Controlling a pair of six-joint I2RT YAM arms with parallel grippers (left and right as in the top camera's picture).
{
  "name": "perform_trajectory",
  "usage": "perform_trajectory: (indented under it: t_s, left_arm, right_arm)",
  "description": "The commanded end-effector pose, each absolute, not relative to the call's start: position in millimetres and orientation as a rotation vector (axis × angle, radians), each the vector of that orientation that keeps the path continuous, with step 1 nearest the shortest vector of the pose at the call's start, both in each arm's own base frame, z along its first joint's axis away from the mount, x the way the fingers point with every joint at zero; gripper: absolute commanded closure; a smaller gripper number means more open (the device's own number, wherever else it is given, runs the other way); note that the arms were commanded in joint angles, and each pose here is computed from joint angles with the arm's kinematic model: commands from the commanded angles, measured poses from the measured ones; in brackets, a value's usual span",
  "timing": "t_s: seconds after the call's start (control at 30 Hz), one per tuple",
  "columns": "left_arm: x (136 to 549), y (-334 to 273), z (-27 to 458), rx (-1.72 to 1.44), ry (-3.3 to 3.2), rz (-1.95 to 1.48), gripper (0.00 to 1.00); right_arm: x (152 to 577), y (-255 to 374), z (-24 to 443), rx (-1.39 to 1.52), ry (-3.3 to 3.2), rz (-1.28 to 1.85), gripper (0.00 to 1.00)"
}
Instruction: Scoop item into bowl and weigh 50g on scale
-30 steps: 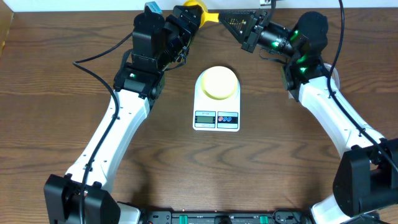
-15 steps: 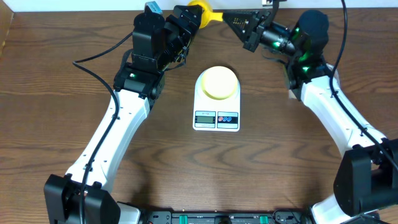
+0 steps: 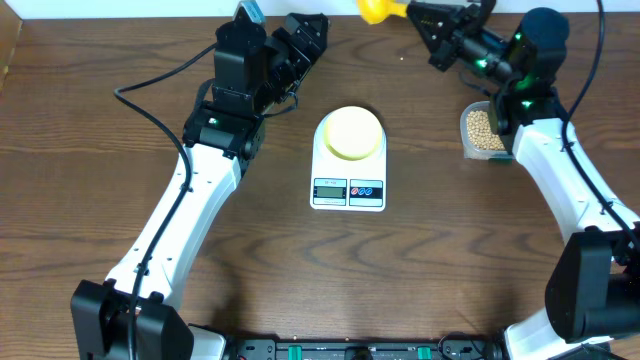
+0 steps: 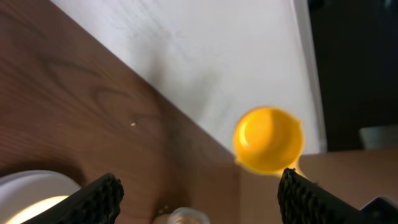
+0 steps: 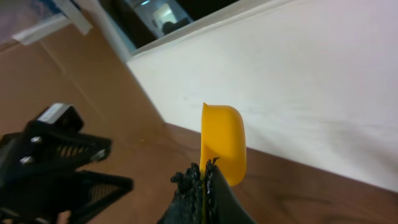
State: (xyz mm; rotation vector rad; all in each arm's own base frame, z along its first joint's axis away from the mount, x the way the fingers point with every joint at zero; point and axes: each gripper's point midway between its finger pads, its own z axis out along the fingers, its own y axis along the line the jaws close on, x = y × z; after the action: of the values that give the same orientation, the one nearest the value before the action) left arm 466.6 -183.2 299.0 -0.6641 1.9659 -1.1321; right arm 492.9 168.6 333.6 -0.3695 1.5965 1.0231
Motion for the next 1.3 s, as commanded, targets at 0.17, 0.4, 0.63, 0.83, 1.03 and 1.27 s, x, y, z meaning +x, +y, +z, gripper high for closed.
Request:
perform_trajectory:
  t_s: [0.17, 0.4, 0.63, 0.83, 1.03, 1.27]
  left_arm:
    - [460.8, -180.9, 294.4, -0.406, 2.02, -0.952, 0.18]
    - [451.2, -178.1, 272.2, -0.106, 2.111, -0.737, 0.18]
    - [432.8, -172.3, 240.6, 0.147, 2.231, -0.563, 0.18]
    - [428.2, -156.5, 224.9, 0.117, 2.299, -0.451, 0.18]
    - [429.8, -137.0, 217.6, 0.057, 2.324, -0.318, 0.18]
    - [426.1, -147.6, 219.1, 0.092, 2.327, -0.391, 0.18]
  right_arm:
    - [515.8, 124.9, 333.1, -0.314, 1.587, 0.826, 0.99]
    - [524.0, 100.9, 320.8, -0.275, 1.631, 0.742, 0.99]
    - [525.8, 87.9, 313.1, -0.257, 1.662, 0.719, 0.99]
    - [525.3, 86.6, 305.9, -0.258, 1.69, 0.713, 0.99]
    - [524.7, 86.6, 300.4, -0.258, 1.712, 0.711, 0.99]
    - [524.3, 86.6, 298.1, -0.258, 1.721, 0.711, 0.99]
